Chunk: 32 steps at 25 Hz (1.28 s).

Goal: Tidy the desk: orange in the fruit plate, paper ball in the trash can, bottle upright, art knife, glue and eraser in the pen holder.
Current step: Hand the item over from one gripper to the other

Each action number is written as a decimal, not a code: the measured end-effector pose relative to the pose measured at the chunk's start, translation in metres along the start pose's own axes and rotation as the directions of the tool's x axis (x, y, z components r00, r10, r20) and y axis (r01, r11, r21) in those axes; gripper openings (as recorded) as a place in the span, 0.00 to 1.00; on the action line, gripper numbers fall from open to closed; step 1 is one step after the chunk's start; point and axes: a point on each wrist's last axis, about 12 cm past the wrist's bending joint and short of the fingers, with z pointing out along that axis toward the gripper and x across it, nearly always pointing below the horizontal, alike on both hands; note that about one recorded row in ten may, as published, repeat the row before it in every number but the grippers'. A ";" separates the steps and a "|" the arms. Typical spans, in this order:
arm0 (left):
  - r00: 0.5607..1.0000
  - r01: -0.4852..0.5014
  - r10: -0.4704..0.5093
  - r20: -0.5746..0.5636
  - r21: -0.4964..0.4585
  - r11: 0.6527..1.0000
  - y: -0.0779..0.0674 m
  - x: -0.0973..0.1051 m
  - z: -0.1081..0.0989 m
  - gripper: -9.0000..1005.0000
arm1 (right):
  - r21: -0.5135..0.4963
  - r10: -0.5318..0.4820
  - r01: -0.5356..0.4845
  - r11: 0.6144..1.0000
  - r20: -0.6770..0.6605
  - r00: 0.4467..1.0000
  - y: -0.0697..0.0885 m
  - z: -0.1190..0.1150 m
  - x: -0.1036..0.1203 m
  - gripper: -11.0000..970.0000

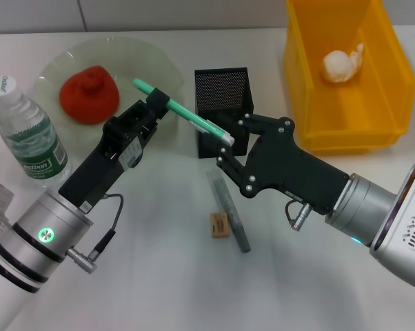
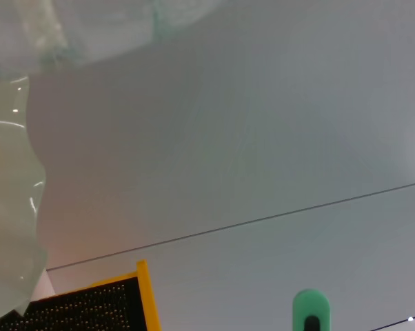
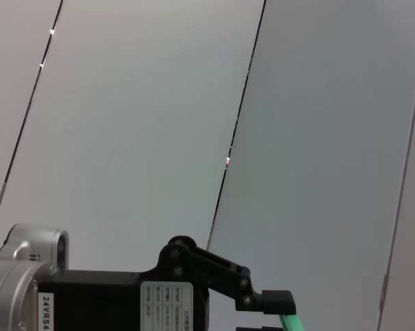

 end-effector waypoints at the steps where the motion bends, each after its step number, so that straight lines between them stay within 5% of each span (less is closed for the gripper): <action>1: 1.000 -0.001 0.001 0.000 0.000 1.000 0.000 0.000 0.000 0.19 | -0.001 0.000 0.000 1.000 0.000 1.000 0.000 0.000 0.000 0.28; 32: 1.000 -0.010 0.010 -0.002 0.005 1.000 -0.001 0.000 -0.001 0.19 | 0.008 0.009 -0.009 1.000 0.002 1.000 0.000 0.004 -0.001 0.18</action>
